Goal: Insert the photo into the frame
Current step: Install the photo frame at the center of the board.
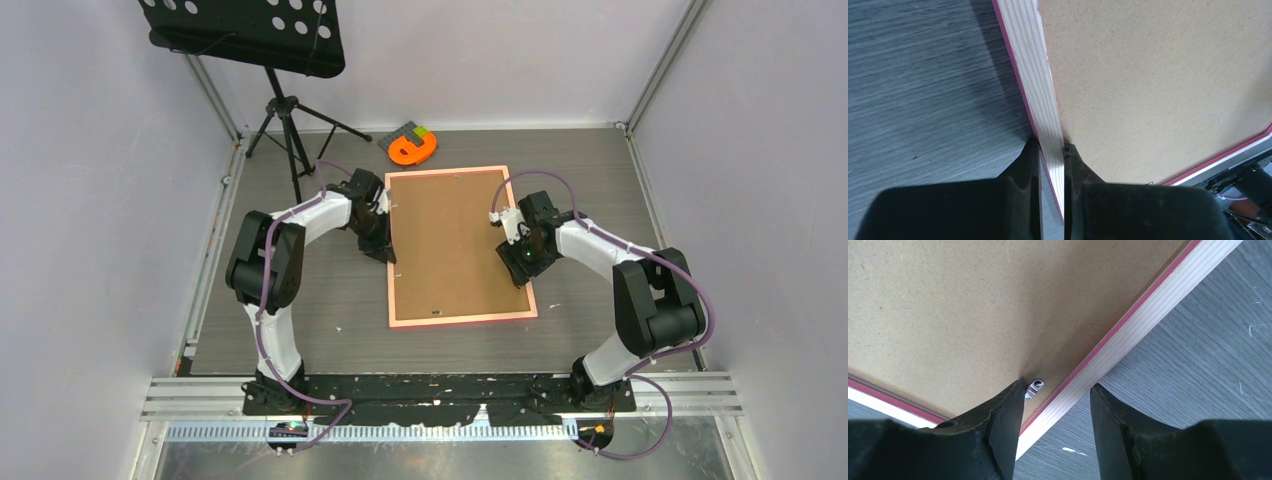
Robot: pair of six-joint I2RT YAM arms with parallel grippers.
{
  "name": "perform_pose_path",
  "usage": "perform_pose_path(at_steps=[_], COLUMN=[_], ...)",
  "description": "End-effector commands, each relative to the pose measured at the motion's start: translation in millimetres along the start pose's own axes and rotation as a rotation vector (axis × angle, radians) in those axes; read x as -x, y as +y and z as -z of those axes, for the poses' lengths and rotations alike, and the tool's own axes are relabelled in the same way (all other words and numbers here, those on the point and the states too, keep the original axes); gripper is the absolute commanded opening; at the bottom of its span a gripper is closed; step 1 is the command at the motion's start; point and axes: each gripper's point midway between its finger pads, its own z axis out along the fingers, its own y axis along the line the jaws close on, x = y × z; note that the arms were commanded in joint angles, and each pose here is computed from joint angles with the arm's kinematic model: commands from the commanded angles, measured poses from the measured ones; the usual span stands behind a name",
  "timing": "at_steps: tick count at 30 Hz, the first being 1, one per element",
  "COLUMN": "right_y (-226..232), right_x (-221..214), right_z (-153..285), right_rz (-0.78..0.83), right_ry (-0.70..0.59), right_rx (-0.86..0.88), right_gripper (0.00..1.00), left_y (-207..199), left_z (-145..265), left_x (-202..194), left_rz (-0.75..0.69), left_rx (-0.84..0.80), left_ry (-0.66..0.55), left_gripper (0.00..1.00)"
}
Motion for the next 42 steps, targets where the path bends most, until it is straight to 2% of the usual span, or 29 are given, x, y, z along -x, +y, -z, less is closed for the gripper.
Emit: perform_pose_path(at_steps=[1,31,38,40,42], right_y=[-6,-18,-20,-18,-17], right_x=[0,11,13,16,21], right_z=[0,9,11,12,15], right_rz=[0.067,0.286,0.315,0.301,0.278], right_ry=[0.015,0.001,-0.009,-0.024,-0.046], right_rx=[-0.027,-0.045,-0.046,-0.039,-0.035], right_gripper=[0.53,0.32,0.32,0.35,0.42], left_y=[7,8,8,8,8], left_z=[-12,-12,-12,-11,-12], left_x=[1,0,0,1,1], left_rz=[-0.060,-0.059,-0.057,-0.056,-0.053], left_rx=[0.007,0.001,0.001,0.000,0.001], left_ry=[0.008,0.011,0.010,0.009,0.010], left_gripper=[0.00,0.00,0.00,0.00,0.00])
